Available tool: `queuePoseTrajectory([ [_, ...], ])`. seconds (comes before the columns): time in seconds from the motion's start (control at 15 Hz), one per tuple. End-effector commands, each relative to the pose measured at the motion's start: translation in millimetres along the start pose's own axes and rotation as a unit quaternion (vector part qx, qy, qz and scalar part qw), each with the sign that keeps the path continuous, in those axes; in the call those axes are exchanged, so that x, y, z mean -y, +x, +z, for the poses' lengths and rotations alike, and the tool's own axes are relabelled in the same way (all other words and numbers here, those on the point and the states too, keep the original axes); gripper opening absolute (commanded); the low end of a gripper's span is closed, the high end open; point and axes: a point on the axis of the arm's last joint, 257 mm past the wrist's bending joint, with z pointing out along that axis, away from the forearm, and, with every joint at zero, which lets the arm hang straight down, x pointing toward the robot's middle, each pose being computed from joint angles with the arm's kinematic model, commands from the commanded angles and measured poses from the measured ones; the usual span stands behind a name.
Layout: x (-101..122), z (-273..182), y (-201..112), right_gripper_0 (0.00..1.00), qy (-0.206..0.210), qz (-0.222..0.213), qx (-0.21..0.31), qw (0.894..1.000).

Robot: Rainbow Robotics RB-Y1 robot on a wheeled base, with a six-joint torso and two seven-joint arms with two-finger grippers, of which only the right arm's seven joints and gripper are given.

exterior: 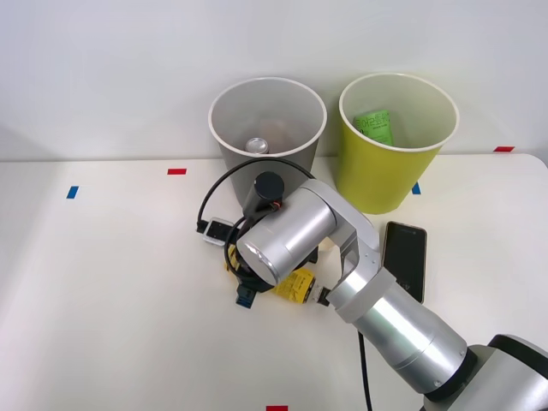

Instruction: Put cans in the gray bin, plastic bottles in the light green bin

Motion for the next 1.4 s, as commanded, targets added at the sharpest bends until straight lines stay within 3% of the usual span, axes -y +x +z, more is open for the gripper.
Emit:
queuePoseTrajectory([
  [0.07, 2.1, -0.6, -0.1, 0.84, 0.0, -0.002, 0.001, 1.0],
  [0.13, 2.4, -0.6, 0.1, 0.34, 0.001, -0.002, 0.001, 1.0],
  [0.2, 2.9, -1.0, -0.5, 0.1, 0.001, -0.002, 0.001, 1.0],
  [0.27, 3.3, -1.2, -1.0, 0.05, 0.001, 0.0, 0.003, 1.0],
  [0.53, 0.7, -1.0, -2.4, 0.01, -0.003, 0.002, 0.005, 1.0],
  [0.73, 1.6, -8.9, -17.5, 0.0, -0.011, 0.011, 0.037, 0.999],
  [0.87, 8.6, -26.7, -38.3, 0.0, -0.008, 0.012, 0.081, 0.997],
  [1.07, 32.3, -73.7, -64.8, 0.0, 0.034, -0.002, 0.152, 0.988],
  [1.27, 45.0, -119.6, -63.3, 0.0, 0.058, 0.017, 0.208, 0.976],
  [1.4, 37.6, -139.9, -57.9, 0.0, 0.042, 0.032, 0.237, 0.97],
])
